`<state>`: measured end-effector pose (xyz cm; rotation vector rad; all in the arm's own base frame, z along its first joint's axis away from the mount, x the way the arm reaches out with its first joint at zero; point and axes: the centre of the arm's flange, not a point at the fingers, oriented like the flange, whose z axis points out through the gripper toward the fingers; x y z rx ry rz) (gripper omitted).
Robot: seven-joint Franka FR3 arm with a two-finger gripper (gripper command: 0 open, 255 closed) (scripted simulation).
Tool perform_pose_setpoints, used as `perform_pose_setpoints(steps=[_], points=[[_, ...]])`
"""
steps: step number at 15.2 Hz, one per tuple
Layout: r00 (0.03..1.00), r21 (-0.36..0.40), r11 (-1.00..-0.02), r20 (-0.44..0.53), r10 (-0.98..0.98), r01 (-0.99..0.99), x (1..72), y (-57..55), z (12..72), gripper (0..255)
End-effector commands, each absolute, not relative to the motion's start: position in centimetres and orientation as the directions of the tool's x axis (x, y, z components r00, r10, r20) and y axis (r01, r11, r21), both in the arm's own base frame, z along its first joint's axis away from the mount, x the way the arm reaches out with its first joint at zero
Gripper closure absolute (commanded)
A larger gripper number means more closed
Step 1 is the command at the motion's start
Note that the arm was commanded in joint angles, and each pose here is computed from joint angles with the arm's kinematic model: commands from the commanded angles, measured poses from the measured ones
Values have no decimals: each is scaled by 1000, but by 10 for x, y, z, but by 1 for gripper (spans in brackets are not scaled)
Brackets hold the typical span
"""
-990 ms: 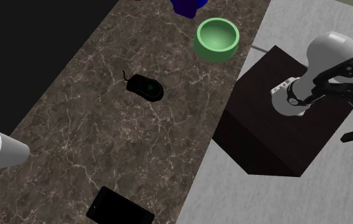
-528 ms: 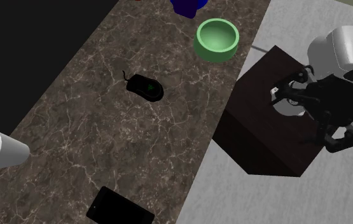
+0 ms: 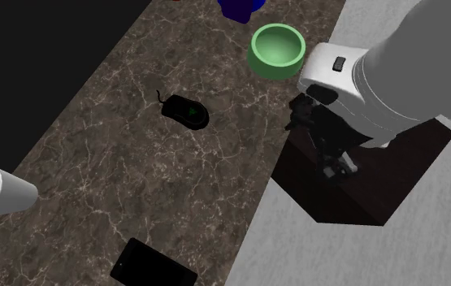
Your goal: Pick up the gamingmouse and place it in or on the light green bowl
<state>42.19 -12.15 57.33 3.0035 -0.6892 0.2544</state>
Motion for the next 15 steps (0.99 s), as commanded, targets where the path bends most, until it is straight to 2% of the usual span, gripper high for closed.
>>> perform_pose_setpoints(steps=[1, 15], points=[[863, 10, -874, 164, -477, -485, 433, -144, 561, 0], [634, 6, -638, 112, -765, -770, 484, -303, 480, 0]])
